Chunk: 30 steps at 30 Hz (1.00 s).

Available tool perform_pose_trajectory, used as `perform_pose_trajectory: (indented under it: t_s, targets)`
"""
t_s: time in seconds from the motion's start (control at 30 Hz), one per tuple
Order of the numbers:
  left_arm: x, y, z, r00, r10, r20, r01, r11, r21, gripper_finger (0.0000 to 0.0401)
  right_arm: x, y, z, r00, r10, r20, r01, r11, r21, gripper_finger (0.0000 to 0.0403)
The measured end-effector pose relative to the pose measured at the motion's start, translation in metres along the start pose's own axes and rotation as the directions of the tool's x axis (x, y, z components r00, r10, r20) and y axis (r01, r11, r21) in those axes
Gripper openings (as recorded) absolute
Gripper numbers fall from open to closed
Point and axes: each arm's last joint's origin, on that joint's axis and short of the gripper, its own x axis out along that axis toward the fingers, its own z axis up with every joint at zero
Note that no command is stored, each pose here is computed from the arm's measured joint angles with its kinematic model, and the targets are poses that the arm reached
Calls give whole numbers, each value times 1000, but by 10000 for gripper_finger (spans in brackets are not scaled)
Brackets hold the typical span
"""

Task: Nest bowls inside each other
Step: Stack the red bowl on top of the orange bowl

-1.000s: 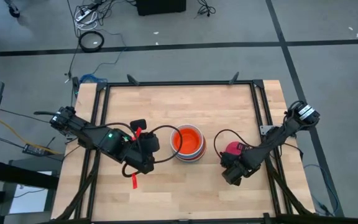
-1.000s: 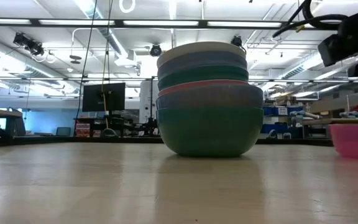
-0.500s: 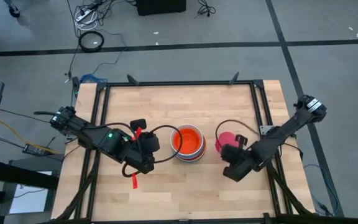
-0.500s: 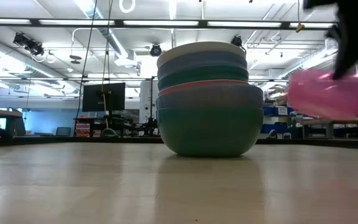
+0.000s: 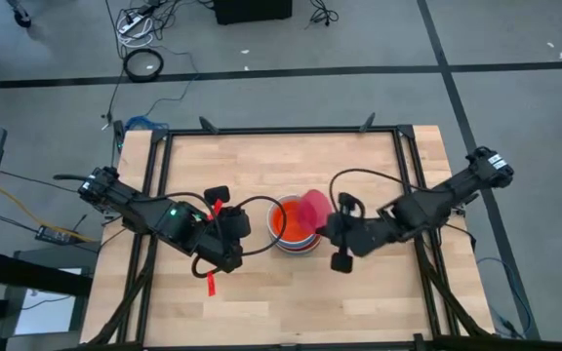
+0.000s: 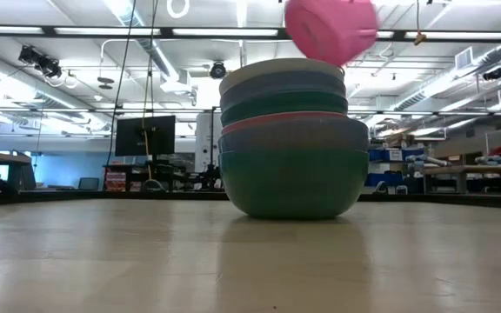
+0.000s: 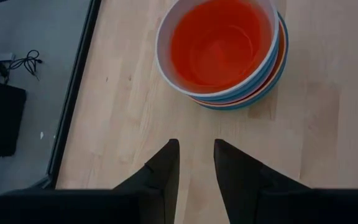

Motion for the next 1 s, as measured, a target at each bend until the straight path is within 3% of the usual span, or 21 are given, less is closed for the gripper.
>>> perform_pose_trajectory:
  t_s: [0.23,0.53,0.8,1.0]
  targets:
    - [0,0,0,1000,2,2,-2,1000,-8,108,26,-16,20,1000,5,10,-4,998,-63,0]
    - [0,0,0,1000,3,0,-3,1000,-11,108,61,-27,19,996,42,-82,-47,997,-59,0]
    - [0,0,-1,1000,4,-1,-4,1000,-10,108,63,-25,17,989,96,-114,-99,995,-17,2]
    - [0,0,-1,1000,4,-1,-4,1000,-10,108,61,-23,14,984,104,-145,-105,994,5,36]
